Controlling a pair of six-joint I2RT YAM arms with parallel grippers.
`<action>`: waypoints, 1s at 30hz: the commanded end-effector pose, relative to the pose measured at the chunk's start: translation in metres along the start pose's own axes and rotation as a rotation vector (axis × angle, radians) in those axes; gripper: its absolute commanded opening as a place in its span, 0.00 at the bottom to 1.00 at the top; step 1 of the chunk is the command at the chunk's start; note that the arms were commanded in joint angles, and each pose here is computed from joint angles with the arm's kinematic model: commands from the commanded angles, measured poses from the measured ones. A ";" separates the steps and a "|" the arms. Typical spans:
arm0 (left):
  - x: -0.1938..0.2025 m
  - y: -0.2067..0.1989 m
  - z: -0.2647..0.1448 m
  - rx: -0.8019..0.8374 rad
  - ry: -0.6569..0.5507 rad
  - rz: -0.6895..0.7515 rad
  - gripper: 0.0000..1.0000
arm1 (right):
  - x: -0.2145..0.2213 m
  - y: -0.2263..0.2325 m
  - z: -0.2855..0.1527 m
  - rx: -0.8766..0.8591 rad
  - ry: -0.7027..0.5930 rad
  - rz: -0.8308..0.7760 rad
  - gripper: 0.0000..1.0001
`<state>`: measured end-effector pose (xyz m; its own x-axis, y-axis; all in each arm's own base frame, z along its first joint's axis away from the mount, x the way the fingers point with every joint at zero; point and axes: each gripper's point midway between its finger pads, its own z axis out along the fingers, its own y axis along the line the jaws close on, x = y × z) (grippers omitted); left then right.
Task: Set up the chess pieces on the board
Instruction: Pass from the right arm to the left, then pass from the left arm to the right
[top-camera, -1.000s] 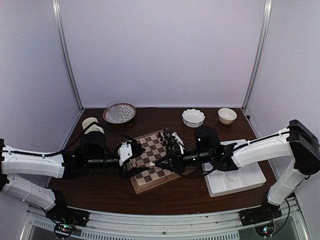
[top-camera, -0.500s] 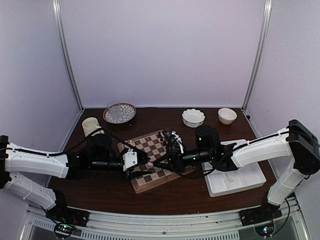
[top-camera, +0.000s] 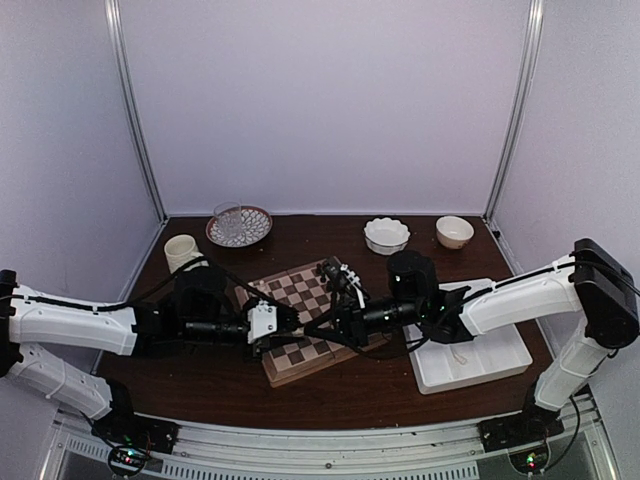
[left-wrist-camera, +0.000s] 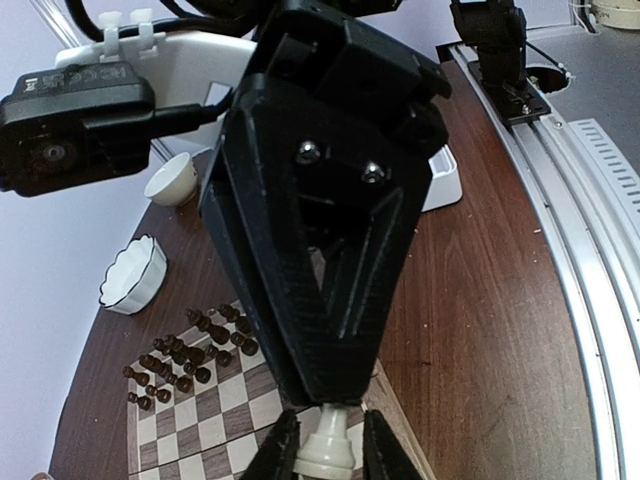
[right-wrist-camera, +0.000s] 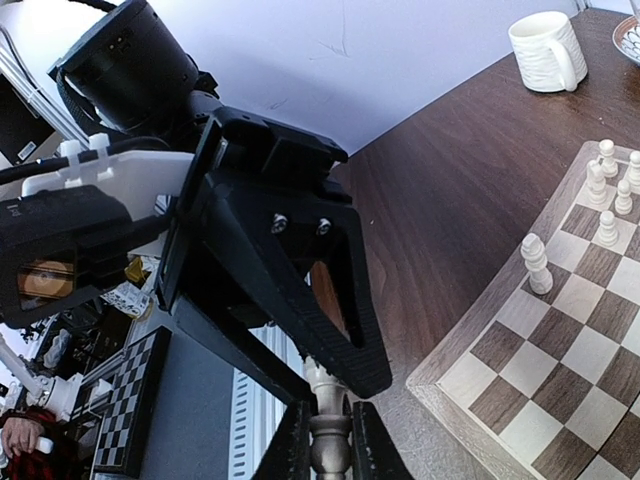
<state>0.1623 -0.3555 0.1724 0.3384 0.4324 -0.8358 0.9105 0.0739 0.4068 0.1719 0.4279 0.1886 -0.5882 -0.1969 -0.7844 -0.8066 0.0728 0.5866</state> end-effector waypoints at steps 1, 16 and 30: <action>-0.017 0.006 -0.001 -0.009 -0.039 0.011 0.21 | -0.012 0.004 0.003 -0.014 -0.029 -0.015 0.03; -0.021 0.014 -0.008 -0.069 -0.060 -0.007 0.05 | -0.022 0.010 -0.013 0.028 -0.098 -0.056 0.36; -0.025 0.026 -0.009 -0.138 -0.096 -0.073 0.00 | -0.021 0.009 -0.010 0.019 -0.092 -0.058 0.22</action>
<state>0.1733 -0.3541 0.1895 0.2968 0.3971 -0.8684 0.9034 0.1779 0.3901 0.1762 0.4222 0.2021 -0.5606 -0.1392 -0.8163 -0.8281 0.0974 0.5521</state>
